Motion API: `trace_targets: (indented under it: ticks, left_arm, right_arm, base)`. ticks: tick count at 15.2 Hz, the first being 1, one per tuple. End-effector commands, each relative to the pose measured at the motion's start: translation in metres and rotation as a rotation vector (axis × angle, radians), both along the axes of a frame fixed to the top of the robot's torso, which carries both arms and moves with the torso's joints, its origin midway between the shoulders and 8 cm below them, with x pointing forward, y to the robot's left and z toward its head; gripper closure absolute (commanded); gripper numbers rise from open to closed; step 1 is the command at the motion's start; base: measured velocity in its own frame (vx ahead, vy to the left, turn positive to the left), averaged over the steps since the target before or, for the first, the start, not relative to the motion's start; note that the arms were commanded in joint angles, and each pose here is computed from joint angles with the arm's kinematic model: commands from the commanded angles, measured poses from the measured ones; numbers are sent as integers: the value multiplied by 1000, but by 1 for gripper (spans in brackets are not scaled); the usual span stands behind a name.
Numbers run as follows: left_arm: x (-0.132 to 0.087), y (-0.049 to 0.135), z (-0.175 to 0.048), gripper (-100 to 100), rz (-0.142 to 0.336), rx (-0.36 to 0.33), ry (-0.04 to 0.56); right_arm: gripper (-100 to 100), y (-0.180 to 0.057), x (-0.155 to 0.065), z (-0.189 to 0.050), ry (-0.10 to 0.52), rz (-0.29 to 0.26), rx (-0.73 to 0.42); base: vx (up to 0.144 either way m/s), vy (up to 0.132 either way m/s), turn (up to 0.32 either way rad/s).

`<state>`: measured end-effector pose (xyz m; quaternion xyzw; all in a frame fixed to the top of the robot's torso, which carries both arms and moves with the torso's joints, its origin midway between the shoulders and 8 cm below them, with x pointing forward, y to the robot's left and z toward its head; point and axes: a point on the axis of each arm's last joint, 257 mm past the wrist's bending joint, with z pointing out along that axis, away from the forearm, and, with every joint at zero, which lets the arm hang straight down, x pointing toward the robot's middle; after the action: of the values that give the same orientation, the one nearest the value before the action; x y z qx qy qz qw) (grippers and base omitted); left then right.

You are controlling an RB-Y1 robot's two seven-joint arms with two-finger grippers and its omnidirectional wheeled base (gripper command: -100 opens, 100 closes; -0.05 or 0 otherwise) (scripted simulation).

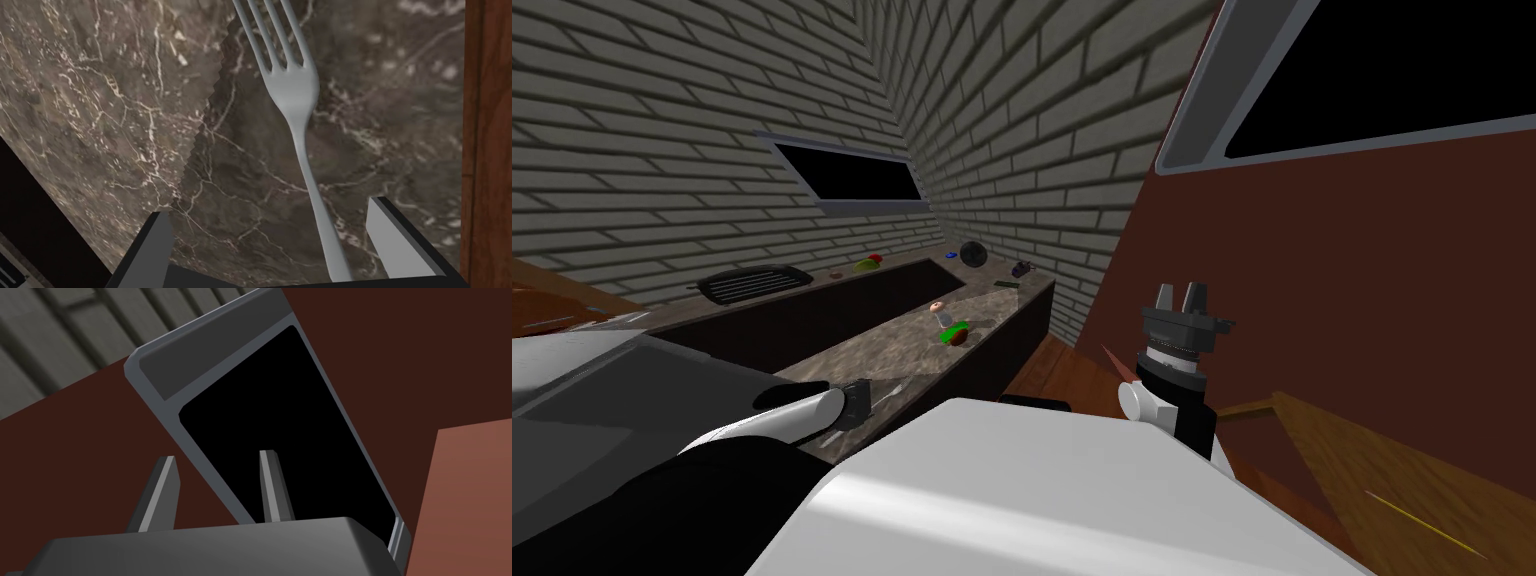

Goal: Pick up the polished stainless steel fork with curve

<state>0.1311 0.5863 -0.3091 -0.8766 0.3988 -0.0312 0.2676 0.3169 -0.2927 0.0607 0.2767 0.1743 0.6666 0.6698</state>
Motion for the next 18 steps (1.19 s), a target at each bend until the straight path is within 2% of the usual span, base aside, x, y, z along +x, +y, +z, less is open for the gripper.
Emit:
trace_targets:
  ticks: [1, 3, 4, 5, 8, 9, 12, 13, 15, 18]
  left_arm:
    - [-16, 0, -4, -100, 40, -35, 29]
    - [-19, -2, -5, -100, 43, -43, 40]
    - [-30, -3, -7, -100, 75, -69, 59]
    - [-32, -4, -8, -100, 77, -75, 67]
    - [-54, -7, -12, -100, 135, -126, 104]
    - [-57, -9, -13, -100, 137, -133, 114]
    - [-75, -14, -15, -100, 185, -180, 150]
    - [-75, -14, -15, -100, 185, -180, 150]
    - [-89, -19, -17, -100, 220, -215, 176]
    - [-96, -22, -17, -100, 239, -235, 191]
  right_arm:
    - [0, 0, 0, 0, 0, 0, 0]
    - [0, 0, 0, 0, 0, 0, 0]
    - [0, 0, 0, 0, 0, 0, 0]
    - [0, 0, 0, 0, 0, 0, 0]
    - [0, 0, 0, 0, 0, 0, 0]
    - [0, 0, 0, 0, 0, 0, 0]
    - [0, 0, 0, 0, 0, 0, 0]
    - [0, 0, 0, 0, 0, 0, 0]
    - [0, 0, 0, 0, 0, 0, 0]
    - [0, 0, 0, 0, 0, 0, 0]
  base:
    - [71, -9, -23]
    - [66, -4, -12]
    - [65, 10, -23]
    - [75, 10, -22]
    - [97, 2, -23]
    - [87, 3, -21]
    - [81, 6, -20]
    - [68, 7, -15]
    - [68, 5, -21]
    - [47, 8, -4]
